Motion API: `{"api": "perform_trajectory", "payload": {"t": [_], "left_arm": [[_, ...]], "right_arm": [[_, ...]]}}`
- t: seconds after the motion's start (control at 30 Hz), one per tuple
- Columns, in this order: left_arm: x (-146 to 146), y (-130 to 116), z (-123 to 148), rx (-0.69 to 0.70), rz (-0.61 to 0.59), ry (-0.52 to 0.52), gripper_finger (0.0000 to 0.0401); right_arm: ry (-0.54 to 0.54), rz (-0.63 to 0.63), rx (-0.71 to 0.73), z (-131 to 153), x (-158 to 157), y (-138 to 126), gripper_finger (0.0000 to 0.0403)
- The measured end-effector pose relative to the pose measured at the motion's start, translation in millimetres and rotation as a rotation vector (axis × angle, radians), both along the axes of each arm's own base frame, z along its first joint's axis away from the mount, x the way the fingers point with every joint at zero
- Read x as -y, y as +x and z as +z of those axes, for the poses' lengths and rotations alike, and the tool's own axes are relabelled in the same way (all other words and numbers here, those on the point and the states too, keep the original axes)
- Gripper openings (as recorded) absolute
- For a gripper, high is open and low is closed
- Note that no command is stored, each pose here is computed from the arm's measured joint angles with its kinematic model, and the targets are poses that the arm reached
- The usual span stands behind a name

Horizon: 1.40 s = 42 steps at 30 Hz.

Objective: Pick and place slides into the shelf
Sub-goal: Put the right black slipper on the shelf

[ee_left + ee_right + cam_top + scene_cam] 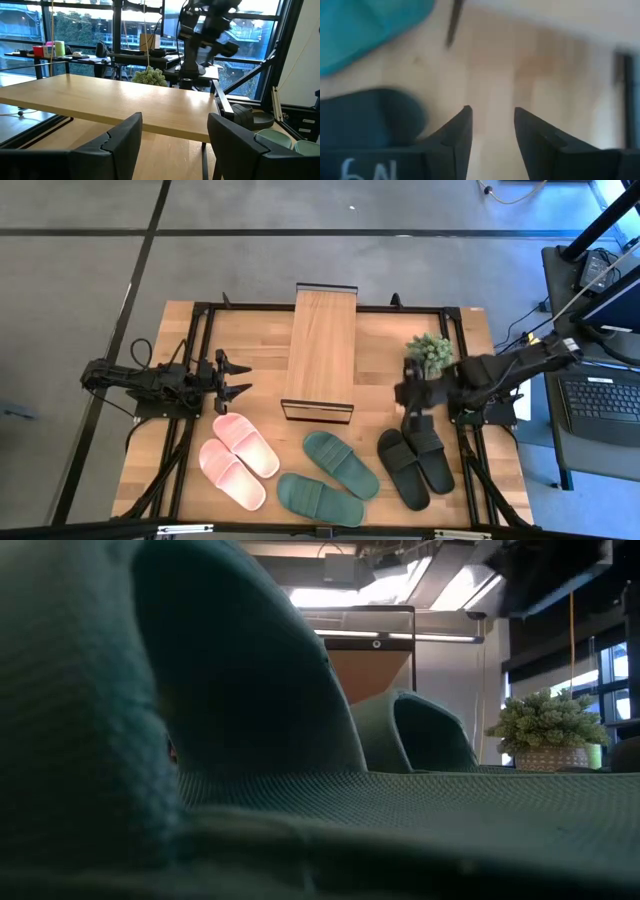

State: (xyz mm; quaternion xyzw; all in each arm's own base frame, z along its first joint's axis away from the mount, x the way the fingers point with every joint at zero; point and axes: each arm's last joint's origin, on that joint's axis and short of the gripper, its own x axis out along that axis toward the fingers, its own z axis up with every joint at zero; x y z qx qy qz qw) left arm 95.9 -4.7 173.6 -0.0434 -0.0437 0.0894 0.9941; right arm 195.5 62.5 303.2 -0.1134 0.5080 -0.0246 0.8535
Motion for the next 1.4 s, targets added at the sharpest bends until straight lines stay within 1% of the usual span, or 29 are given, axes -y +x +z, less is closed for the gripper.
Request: {"api": "perform_trajectory", "payload": {"t": [0.07, 0.17, 0.33, 0.47, 0.6, 0.77, 1.07, 1.13, 1.27, 1.33, 1.4], "left_arm": [[0, 0, 0, 0.000, 0.000, 0.000, 0.0217], [0, 0, 0, 0.000, 0.005, 0.000, 0.0217], [-2, -1, 0, -0.001, 0.088, -0.006, 0.0217], [-4, -1, 0, -0.002, 0.151, -0.012, 0.0217], [-5, -1, 0, -0.002, 0.182, -0.014, 0.0217], [-5, -1, 0, -0.002, 0.183, -0.015, 0.0217], [-5, -1, 0, -0.003, 0.183, -0.015, 0.0217], [-5, -1, 0, -0.002, 0.184, -0.015, 0.0217], [-5, -1, 0, -0.002, 0.183, -0.015, 0.0217], [-5, -1, 0, -0.002, 0.183, -0.015, 0.0217], [-5, -1, 0, -0.002, 0.183, -0.016, 0.0217]], "right_arm": [[0.028, -0.057, -0.074, -1, -14, -3, 0.0145], [0.081, -0.115, -0.131, -4, -37, -8, 0.0145], [0.167, -0.203, -0.183, -15, -71, -20, 0.0145], [0.186, -0.308, -0.238, -25, -92, -31, 0.0145], [0.216, -0.351, -0.345, -36, -109, -37, 0.0145], [0.206, -0.348, -0.430, -49, -124, -38, 0.0145], [0.153, -0.352, -0.461, -67, -134, -31, 0.0145], [0.135, -0.317, -0.472, -69, -135, -30, 0.0145], [0.086, -0.160, -0.504, -72, -136, -29, 0.0145], [0.077, -0.143, -0.501, -72, -136, -29, 0.0145], [0.062, -0.156, -0.482, -73, -135, -29, 0.0145]]}}
